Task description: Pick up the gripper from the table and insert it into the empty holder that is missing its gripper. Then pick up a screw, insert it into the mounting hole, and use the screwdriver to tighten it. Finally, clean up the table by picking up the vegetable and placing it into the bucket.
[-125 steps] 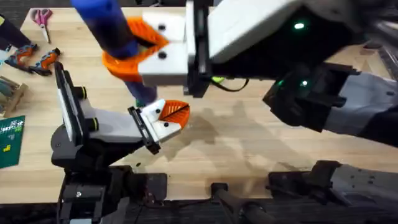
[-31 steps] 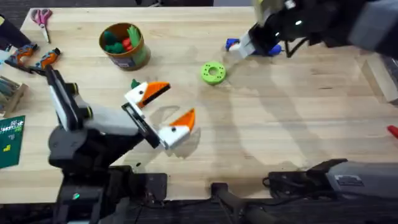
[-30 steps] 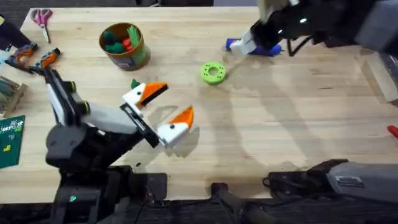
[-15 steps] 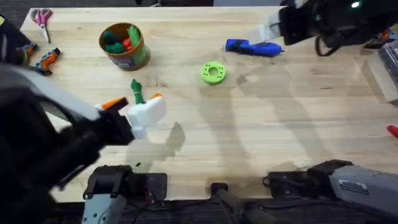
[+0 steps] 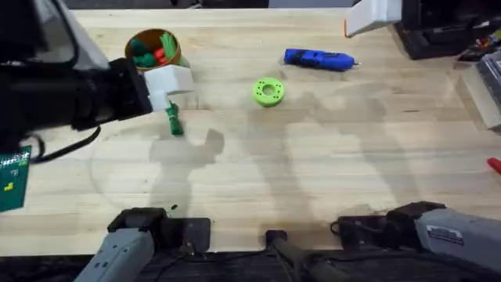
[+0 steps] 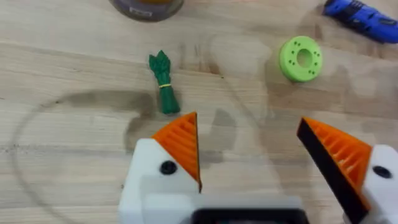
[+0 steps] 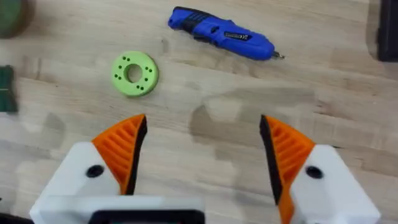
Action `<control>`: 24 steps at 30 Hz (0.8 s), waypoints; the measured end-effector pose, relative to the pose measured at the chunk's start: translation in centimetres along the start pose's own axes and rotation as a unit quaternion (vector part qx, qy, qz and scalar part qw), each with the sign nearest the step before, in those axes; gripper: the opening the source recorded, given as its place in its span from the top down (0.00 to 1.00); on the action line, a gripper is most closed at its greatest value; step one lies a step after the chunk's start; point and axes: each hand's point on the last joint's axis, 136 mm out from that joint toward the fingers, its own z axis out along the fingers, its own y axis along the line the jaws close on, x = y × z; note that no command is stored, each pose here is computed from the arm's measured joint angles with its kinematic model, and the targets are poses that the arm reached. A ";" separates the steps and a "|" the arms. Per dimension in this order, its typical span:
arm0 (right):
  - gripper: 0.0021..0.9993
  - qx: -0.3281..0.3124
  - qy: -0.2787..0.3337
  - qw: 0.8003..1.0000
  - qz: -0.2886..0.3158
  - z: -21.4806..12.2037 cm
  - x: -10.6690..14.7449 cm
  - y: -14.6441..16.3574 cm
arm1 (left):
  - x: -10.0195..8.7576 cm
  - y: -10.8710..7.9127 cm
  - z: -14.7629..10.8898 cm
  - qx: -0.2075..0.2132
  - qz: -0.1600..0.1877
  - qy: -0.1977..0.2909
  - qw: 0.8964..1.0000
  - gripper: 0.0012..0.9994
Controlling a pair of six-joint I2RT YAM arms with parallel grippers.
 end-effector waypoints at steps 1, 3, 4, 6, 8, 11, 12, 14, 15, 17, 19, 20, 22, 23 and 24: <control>0.01 0.000 0.001 1.000 0.001 0.0 0.0 0.0 | 0.0 0.2 0.5 -0.004 -0.002 0.008 1.000 0.01; 0.01 0.000 0.003 1.000 0.003 0.0 0.1 0.0 | 0.1 0.6 1.5 -0.014 -0.006 0.029 0.999 0.01; 0.01 0.001 0.004 1.000 0.004 0.0 0.2 0.0 | 0.2 0.9 2.3 -0.021 -0.009 0.044 0.999 0.01; 0.01 0.001 0.005 1.000 0.004 0.0 0.2 0.0 | 0.4 1.7 3.9 -0.040 -0.016 0.075 0.996 0.01; 0.01 0.001 0.005 1.000 0.004 0.0 0.2 0.0 | 0.7 2.7 5.6 -0.063 -0.021 0.109 0.992 0.01; 0.01 0.001 0.005 1.000 0.004 0.0 0.3 0.0 | 1.5 4.3 8.4 -0.098 -0.027 0.158 0.982 0.01; 0.01 0.001 0.005 1.000 0.004 0.0 0.3 0.0 | 1.8 4.8 9.3 -0.109 -0.028 0.174 0.978 0.01; 0.01 0.001 0.005 1.000 0.006 0.0 0.3 0.0 | 2.2 5.7 10.9 -0.126 -0.029 0.199 0.972 0.01; 0.01 0.001 0.006 1.000 0.006 0.0 0.3 0.0 | 2.3 6.0 11.8 -0.132 -0.029 0.207 0.969 0.01; 0.01 0.001 0.008 1.000 0.006 0.1 0.3 0.0 | 2.6 6.7 13.3 -0.142 -0.030 0.222 0.964 0.01; 0.01 0.001 0.010 1.000 0.006 0.3 0.3 0.0 | 2.9 7.2 14.6 -0.149 -0.030 0.234 0.960 0.01; 0.01 0.001 0.012 1.000 0.006 0.4 0.3 0.0 | 3.1 7.4 15.2 -0.152 -0.031 0.239 0.959 0.01; 0.01 0.002 0.014 1.000 0.006 0.6 0.3 0.0 | 3.3 7.9 16.4 -0.160 -0.033 0.245 0.956 0.01; 0.01 0.002 0.014 1.000 0.006 0.6 0.3 0.0 | 3.4 8.2 16.8 -0.164 -0.036 0.248 0.954 0.01; 0.01 0.001 0.014 1.000 0.006 0.6 0.3 0.0 | 3.5 8.3 17.2 -0.166 -0.038 0.250 0.953 0.01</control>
